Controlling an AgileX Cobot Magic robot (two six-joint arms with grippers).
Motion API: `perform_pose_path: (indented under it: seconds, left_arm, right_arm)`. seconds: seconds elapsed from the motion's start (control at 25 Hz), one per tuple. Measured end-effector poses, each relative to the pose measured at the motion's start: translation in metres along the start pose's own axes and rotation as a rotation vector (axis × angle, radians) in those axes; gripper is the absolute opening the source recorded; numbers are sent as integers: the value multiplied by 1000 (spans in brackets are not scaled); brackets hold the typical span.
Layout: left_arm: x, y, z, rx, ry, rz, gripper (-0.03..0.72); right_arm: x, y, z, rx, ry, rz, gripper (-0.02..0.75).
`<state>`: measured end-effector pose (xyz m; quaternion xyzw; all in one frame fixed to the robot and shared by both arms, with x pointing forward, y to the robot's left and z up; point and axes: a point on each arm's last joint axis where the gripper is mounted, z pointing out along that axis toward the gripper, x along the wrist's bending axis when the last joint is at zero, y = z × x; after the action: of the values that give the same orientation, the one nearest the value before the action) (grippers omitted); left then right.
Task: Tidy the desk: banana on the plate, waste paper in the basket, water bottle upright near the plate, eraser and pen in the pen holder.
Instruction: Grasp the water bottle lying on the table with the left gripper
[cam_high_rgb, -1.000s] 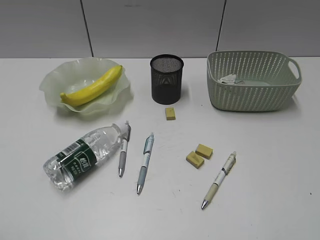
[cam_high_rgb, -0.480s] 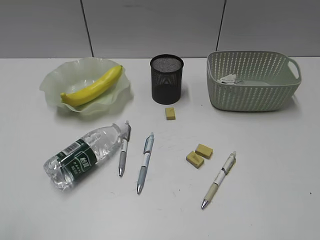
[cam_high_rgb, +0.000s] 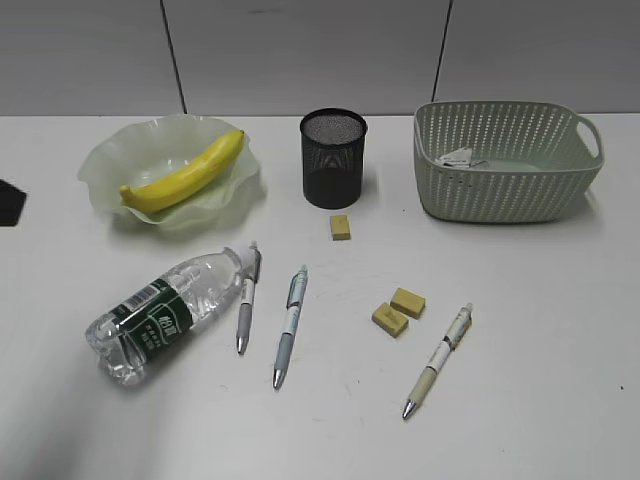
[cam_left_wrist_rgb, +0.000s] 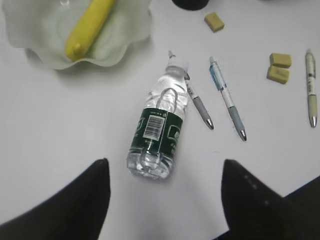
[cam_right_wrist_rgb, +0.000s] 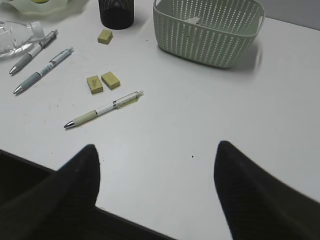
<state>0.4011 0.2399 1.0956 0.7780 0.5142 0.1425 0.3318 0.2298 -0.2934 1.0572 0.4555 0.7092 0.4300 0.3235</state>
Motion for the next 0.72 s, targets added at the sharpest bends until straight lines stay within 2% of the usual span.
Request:
perform_pose_path:
  seconds: [0.16,0.24,0.44,0.6,0.72]
  left_arm:
    - [10,27,44,128,-16,-1,538]
    - [10,35,67,191,-34,21,541]
    - [-6,45,125,354,-80,112,542]
    - [-18,46,163,459,-53,208,546]
    - [-22,44,184,521,-33,243,568]
  right_arm:
    - [0,0,0,0,-1,-1,561]
    - [0,0,0,0,-1,-1,561]
    - [0,0,0,0,-1,-1,561]
    - [0,0,0,0,-1,-1,561]
    - [0,0,0,0,-1,-1,562]
